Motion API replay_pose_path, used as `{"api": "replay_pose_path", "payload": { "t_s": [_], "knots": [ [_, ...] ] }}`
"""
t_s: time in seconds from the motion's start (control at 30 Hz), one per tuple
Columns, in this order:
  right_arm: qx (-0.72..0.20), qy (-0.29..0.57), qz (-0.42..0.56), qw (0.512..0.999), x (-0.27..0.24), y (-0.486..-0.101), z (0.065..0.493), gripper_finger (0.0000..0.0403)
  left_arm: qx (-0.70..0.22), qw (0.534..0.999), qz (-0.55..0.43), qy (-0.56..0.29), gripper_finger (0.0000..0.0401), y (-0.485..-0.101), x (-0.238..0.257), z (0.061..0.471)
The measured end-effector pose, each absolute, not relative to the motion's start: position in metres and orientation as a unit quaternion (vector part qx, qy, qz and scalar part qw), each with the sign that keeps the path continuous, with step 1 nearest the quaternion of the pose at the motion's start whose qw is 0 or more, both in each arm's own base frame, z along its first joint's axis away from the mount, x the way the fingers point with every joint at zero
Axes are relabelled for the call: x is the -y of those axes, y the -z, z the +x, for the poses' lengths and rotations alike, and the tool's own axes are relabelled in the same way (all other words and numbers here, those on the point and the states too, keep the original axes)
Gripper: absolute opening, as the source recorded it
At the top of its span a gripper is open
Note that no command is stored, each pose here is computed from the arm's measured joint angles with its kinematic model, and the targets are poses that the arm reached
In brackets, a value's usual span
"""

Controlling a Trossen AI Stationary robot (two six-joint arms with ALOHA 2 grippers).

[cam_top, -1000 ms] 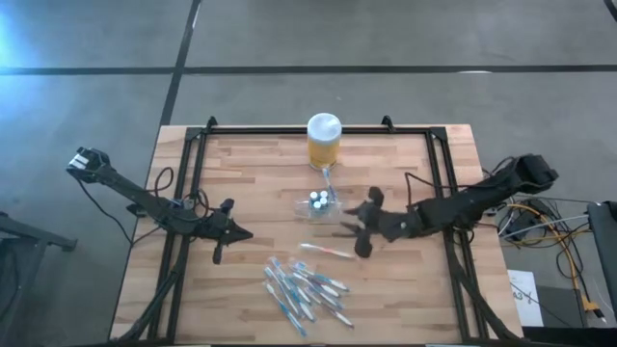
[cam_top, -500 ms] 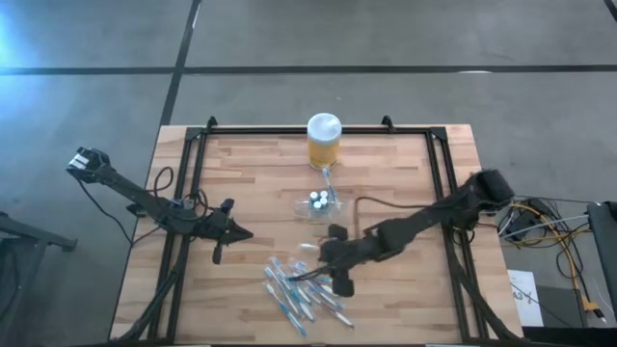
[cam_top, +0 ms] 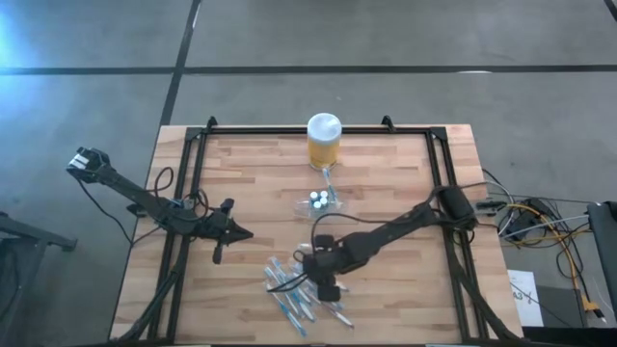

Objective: Pick & Place toothbrushing station
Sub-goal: Put the blue toothbrush into the transparent organizer

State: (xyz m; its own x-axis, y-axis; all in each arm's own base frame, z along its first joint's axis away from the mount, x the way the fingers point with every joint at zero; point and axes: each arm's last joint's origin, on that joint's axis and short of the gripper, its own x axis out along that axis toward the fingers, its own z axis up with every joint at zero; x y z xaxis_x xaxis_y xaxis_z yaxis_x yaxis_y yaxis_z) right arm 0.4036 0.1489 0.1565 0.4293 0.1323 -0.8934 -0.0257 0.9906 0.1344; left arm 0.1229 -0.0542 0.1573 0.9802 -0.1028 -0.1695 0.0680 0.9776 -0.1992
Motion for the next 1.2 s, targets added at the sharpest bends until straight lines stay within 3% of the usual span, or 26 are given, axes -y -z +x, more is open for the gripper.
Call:
{"api": "replay_pose_path", "payload": {
  "t_s": [0.2, 0.43, 0.77, 0.87, 1.0, 1.2],
  "knots": [
    [-0.553, -0.032, 0.068, 0.83, -0.147, -0.146, 0.398, 0.0151, -0.09, 0.99, -0.102, 0.043, 0.0014, -0.157, 0.054, 0.123],
    [-0.588, 0.043, 0.04, 0.807, -0.14, -0.138, 0.387, 0.0136, -0.09, 0.99, -0.102, 0.043, 0.0014, -0.157, 0.054, 0.123],
    [-0.592, 0.018, 0.02, 0.806, -0.14, -0.138, 0.387, 0.011, -0.089, 0.99, -0.101, 0.043, 0.0014, -0.157, 0.054, 0.123],
    [-0.594, 0.011, 0.027, 0.804, -0.139, -0.138, 0.387, 0.0088, -0.09, 0.99, -0.102, 0.043, 0.0014, -0.157, 0.054, 0.123],
    [-0.592, 0.0, 0.023, 0.806, -0.14, -0.142, 0.386, 0.0027, -0.09, 0.99, -0.102, 0.043, 0.0014, -0.157, 0.054, 0.123],
    [-0.523, -0.031, 0.03, 0.851, -0.143, -0.176, 0.391, 0.0015, -0.083, 0.99, -0.1, 0.044, 0.0014, -0.159, 0.054, 0.123]
  ]
}}
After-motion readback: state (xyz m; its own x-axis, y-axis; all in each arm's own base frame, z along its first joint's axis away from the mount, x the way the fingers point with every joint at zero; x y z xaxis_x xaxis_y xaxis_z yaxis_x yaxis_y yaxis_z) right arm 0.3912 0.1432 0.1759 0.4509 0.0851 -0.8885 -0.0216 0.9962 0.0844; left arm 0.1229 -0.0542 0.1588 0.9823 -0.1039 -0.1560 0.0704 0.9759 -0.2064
